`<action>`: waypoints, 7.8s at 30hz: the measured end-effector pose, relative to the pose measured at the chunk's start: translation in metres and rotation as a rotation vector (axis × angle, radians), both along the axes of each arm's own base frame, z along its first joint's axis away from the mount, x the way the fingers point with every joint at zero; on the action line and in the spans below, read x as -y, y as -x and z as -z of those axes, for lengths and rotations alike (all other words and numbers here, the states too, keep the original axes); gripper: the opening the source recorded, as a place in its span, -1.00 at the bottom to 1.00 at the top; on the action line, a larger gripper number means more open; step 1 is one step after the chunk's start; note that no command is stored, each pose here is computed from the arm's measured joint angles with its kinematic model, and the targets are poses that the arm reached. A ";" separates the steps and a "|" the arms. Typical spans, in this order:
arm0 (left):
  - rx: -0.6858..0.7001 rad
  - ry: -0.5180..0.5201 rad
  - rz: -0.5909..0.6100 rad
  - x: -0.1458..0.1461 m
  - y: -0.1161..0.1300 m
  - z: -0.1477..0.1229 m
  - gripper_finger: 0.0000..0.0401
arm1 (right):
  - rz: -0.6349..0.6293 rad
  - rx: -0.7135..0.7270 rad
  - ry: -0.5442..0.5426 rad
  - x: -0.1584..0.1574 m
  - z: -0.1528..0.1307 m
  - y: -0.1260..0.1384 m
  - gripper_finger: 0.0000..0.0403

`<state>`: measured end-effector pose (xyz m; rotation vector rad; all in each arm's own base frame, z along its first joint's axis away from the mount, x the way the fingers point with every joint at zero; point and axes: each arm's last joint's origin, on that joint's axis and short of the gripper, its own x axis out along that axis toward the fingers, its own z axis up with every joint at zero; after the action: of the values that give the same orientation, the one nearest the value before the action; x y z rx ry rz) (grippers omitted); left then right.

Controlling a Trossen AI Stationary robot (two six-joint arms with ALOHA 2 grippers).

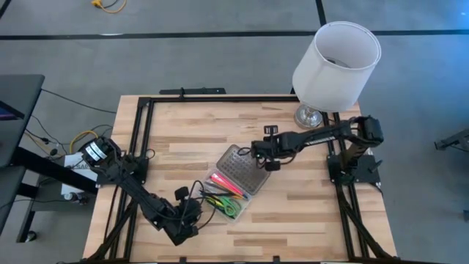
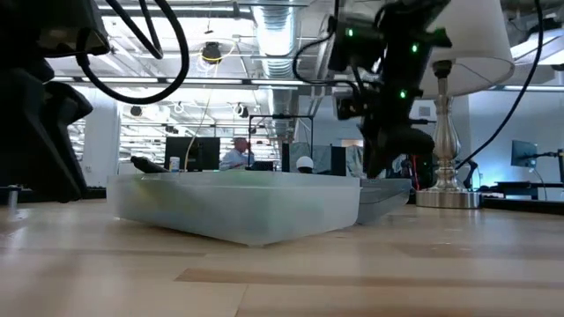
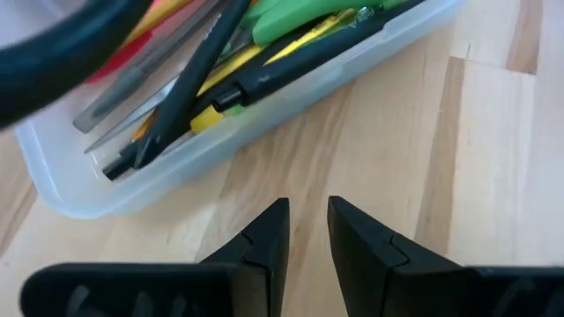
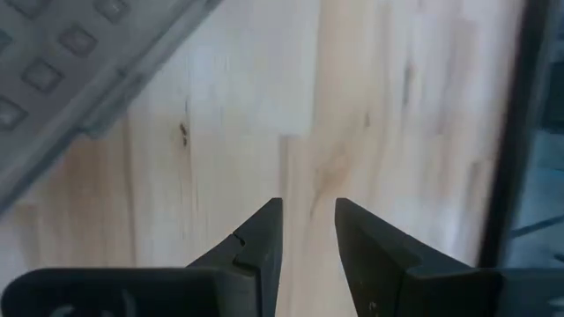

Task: Pick & place school supplies into a supply box
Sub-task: Close the black supply box

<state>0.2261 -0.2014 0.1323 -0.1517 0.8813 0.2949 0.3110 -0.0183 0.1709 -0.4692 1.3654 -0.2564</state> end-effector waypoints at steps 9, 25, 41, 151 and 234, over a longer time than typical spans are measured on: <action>-0.002 -0.035 -0.055 -0.006 0.001 0.001 -0.62 | -0.023 0.007 -0.100 0.004 0.020 0.009 -0.49; -0.088 -0.042 -0.107 -0.025 -0.015 0.015 -0.62 | -0.076 0.031 -0.258 -0.020 0.022 0.007 -0.67; -0.143 -0.121 -0.111 -0.032 -0.013 0.019 -0.62 | -0.102 0.030 -0.309 -0.042 0.022 0.009 -0.67; -0.212 -0.192 -0.163 -0.049 -0.013 0.021 -0.62 | -0.288 0.256 -0.277 -0.043 0.009 0.018 -0.67; -0.190 -0.216 -0.159 -0.049 -0.014 0.021 -0.62 | -0.094 0.082 -0.314 -0.035 0.003 0.030 -0.67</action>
<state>0.2406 -0.1521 0.1117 0.0073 1.0206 0.5568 0.2814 0.0168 0.1675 -0.2563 1.2724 0.0170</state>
